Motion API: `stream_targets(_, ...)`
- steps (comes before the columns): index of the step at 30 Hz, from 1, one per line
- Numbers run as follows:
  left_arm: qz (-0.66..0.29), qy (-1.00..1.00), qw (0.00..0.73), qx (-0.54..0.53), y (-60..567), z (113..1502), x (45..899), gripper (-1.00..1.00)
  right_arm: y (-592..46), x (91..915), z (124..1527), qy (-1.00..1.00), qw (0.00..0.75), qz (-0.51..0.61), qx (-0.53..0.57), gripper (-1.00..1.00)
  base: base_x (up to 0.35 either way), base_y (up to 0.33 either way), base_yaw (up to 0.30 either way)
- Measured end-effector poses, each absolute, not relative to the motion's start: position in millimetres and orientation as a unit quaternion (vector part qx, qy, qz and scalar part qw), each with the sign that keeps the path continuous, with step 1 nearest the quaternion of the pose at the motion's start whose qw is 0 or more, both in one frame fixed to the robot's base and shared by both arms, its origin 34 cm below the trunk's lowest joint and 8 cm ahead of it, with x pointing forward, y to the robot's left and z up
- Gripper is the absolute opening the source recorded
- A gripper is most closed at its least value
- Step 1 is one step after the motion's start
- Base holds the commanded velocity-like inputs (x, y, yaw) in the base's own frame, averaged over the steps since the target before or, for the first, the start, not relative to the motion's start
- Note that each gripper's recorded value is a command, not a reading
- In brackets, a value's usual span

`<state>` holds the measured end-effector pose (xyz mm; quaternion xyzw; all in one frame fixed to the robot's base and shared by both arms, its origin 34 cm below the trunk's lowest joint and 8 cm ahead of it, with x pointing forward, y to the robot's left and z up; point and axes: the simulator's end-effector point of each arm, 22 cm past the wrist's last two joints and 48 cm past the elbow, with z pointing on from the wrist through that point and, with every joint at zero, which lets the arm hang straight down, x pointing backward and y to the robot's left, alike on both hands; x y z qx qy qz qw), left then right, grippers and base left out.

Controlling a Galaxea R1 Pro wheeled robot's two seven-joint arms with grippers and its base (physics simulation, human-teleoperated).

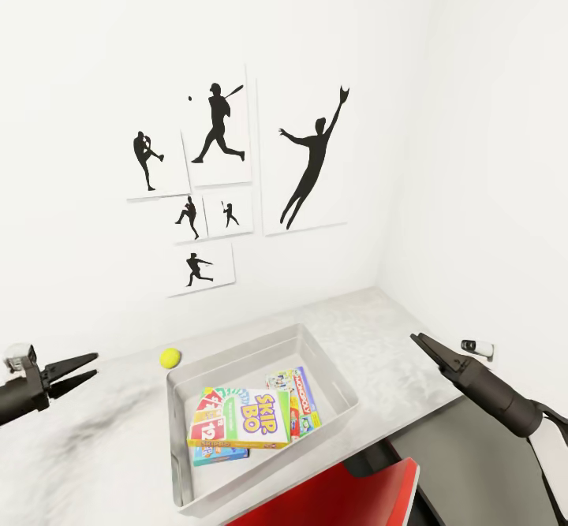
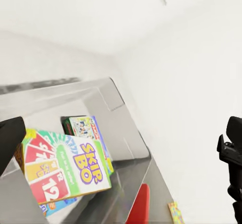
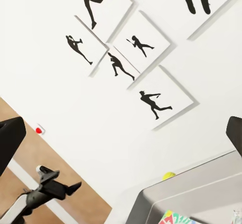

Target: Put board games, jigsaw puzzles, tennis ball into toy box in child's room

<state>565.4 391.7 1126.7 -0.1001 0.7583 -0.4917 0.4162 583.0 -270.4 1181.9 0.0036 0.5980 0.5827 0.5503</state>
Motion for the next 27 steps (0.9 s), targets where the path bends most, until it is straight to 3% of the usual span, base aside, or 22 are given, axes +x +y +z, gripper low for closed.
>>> stream_targets(11,-0.466,0.801,0.373,-0.040,369.0,1115.2,557.2,1.00,-272.1,583.2,1182.2,0.599,0.552,0.581,0.003,1.00,0.000,0.000,0.000)
stream_targets(27,-0.468,0.801,0.371,-0.033,363.7,1116.3,556.3,1.00,-273.5,585.7,1171.2,0.604,0.544,0.583,0.016,1.00,-0.049,0.036,0.000)
